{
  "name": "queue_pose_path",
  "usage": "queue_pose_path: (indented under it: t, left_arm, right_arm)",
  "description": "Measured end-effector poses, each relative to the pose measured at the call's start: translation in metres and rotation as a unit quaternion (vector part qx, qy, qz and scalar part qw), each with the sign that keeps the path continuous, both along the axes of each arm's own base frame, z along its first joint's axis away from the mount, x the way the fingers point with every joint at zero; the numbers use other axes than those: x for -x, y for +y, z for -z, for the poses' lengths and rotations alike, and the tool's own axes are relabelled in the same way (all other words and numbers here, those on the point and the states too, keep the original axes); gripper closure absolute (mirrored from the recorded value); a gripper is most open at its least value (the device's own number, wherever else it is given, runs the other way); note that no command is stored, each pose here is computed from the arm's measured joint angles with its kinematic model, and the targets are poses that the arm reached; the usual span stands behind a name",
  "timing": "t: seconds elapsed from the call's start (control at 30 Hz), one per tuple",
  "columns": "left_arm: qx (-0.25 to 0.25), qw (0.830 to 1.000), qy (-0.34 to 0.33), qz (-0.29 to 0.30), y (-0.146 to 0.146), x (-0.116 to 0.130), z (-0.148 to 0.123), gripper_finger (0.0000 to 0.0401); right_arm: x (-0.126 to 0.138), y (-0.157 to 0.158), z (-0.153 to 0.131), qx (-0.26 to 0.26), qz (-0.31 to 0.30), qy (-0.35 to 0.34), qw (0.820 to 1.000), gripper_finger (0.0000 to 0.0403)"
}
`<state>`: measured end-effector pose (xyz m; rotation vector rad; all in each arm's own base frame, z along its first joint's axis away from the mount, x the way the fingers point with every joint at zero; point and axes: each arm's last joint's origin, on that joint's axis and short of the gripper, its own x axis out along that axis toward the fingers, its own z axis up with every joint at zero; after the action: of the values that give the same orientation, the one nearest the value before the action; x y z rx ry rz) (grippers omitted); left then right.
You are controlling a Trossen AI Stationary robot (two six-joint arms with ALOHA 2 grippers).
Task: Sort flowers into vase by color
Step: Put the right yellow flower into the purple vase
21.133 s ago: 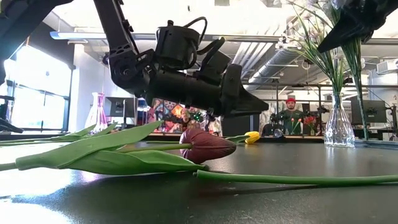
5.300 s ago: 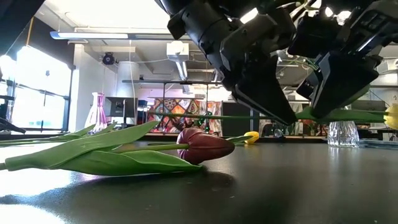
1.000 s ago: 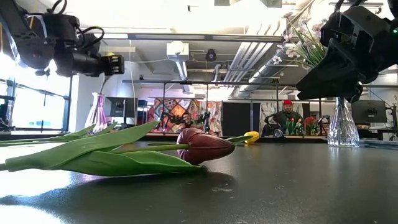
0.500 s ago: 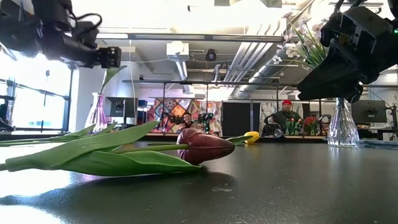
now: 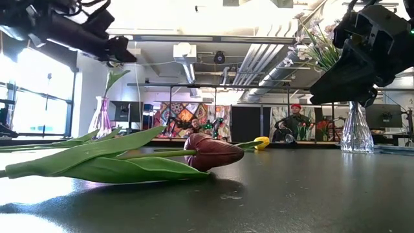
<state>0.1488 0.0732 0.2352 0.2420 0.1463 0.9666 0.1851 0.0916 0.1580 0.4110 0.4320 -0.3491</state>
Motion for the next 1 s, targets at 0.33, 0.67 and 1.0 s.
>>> queue_pose_path:
  t: [0.33, 0.67, 1.0]
  left_arm:
    - [0.131, 0.975, 0.05, 0.171, 0.01, -0.046, 0.013, 0.0219]
    - [0.213, 0.94, 0.104, 0.245, 0.044, -0.148, 0.027, 0.022]
    - [0.288, 0.912, 0.193, 0.219, 0.074, -0.216, 0.061, 0.022]
  right_arm:
    - [-0.003, 0.003, -0.005, -0.009, -0.021, -0.022, 1.0, 0.0263]
    - [0.001, 0.004, 0.002, -0.074, -0.038, 0.021, 0.996, 0.0263]
    - [0.011, 0.012, 0.008, -0.096, -0.029, 0.047, 0.994, 0.0263]
